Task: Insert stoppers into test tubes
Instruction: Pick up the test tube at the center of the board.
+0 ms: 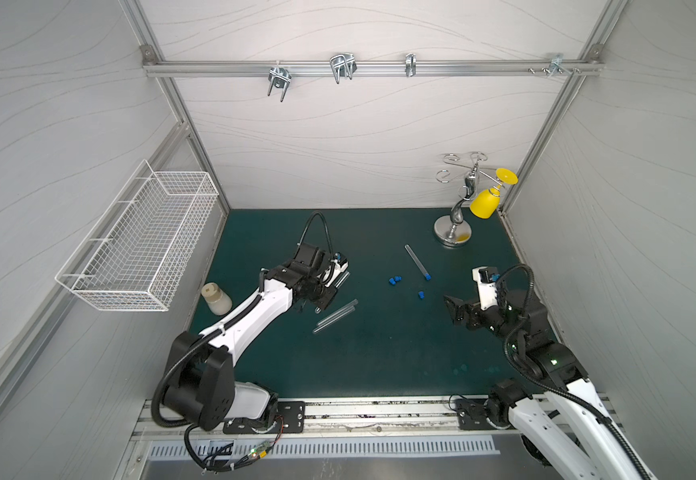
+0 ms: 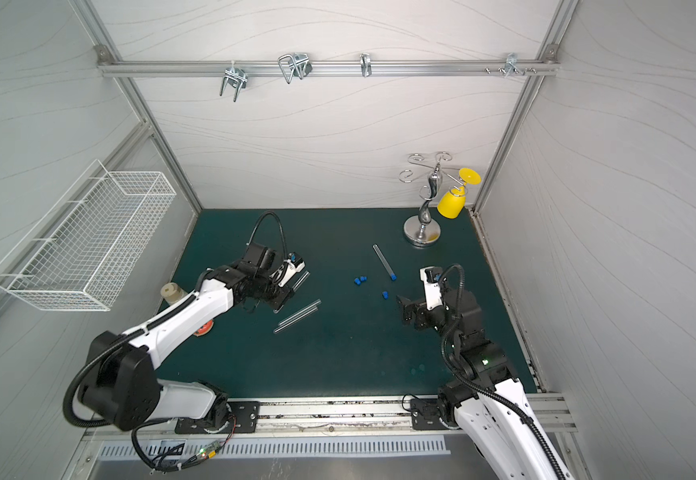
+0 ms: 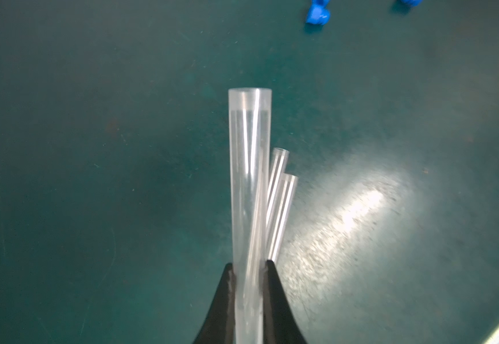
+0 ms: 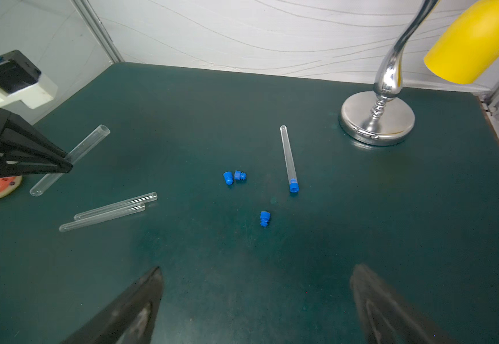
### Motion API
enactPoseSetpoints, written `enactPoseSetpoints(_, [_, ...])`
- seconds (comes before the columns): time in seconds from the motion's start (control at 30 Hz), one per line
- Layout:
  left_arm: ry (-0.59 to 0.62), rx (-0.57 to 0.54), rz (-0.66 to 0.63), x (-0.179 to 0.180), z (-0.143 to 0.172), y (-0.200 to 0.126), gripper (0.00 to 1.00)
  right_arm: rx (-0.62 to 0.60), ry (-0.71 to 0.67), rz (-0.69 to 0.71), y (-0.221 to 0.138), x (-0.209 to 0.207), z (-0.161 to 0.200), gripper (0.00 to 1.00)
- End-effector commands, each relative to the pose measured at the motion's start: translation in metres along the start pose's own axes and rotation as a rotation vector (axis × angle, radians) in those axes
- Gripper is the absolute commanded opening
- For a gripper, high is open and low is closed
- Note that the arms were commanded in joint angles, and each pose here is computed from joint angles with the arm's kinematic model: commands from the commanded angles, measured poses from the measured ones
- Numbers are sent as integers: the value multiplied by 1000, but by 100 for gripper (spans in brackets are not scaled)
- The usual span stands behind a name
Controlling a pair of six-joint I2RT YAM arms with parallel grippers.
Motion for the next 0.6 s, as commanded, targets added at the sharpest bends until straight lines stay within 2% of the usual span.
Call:
enactPoseSetpoints(0.0, [87,-101,33,-12,-10,-16,6,12,-1,-74,-3,15,-5,99])
enactPoseSetpoints(0.2, [154,-164,30,-21,-4,-36,2,88,68,-161,4,30,-6,99])
enactPoseSetpoints(0.4, [135,-209,33,-16,-5,-54,0,247,197,-241,17,50,-15,99])
enactPoseSetpoints(0.57, [194,-209,119,-30,0,-60,0,365,257,-343,28,81,-21,99])
Point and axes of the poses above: each gripper's point midway between its finger pads, its own y axis out along the fingers, its own x axis along the line the jaws close on, z = x × y, the point moved 2 cm from there along -y, back along the fingers, and after that the axes turned 6 degrees about y, right-handed, at the moved point
